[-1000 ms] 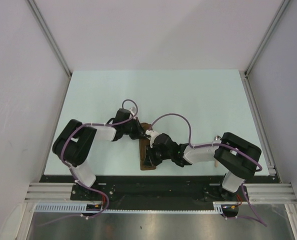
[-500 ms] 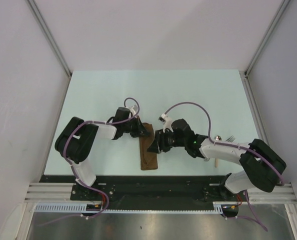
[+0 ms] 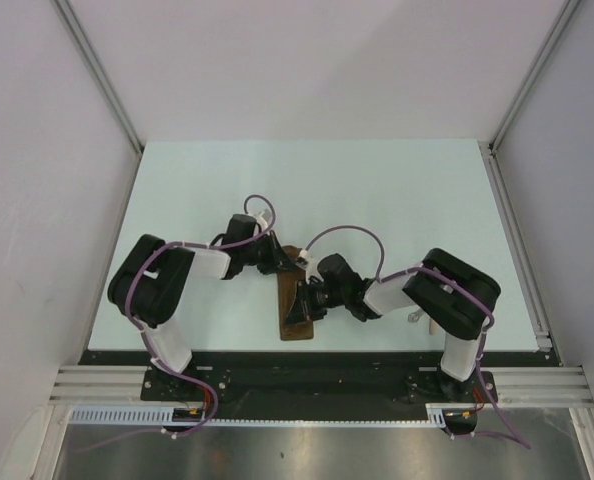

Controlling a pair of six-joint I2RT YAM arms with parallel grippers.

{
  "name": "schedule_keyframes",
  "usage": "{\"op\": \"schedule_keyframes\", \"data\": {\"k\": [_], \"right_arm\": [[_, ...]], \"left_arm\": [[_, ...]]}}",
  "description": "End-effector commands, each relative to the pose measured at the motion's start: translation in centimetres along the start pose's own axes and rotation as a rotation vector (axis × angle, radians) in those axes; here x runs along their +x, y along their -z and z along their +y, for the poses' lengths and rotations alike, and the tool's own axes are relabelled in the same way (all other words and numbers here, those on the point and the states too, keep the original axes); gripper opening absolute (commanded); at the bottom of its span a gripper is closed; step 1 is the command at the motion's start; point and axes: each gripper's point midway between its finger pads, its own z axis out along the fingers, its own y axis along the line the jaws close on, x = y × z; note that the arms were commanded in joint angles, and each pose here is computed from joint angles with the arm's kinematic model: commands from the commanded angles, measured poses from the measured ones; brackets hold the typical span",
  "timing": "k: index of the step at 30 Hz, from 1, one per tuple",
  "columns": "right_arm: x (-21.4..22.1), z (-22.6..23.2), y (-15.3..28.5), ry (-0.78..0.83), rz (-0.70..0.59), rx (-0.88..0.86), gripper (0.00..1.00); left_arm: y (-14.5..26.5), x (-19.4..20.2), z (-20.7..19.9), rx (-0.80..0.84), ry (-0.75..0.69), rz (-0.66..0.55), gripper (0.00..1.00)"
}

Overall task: Fold the napkin into a case and place the utensils inside
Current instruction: Stuff the smaller-rectangle-folded napkin at the center of the board.

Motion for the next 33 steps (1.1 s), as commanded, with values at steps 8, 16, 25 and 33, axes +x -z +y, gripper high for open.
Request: {"op": "schedule_keyframes", "data": {"k": [8, 16, 25, 33], "right_arm": [[-2.3, 0.9, 2.1, 0.017, -0.058, -0.062, 0.14], [-6.9, 0.1, 3.9, -0.012, -0.133, -0.017, 0.27], [-13.6, -2.7, 3.0, -0.102, -0.217, 0.044, 0.17], [-15.9, -4.6, 1.6, -0.200, -0.293, 0.095, 0.00]], "left_arm": [[4.1, -4.7, -3.9, 0.002, -0.117, -0.166, 0.25], [6.8, -7.4, -5.1, -0.088, -0.176, -0.256, 0.37], [5.6, -6.9, -1.6, -0.264, -0.211, -0.267, 0.31], [4.0, -6.2, -1.5, -0.382, -0.325, -0.246, 0.34]]}}
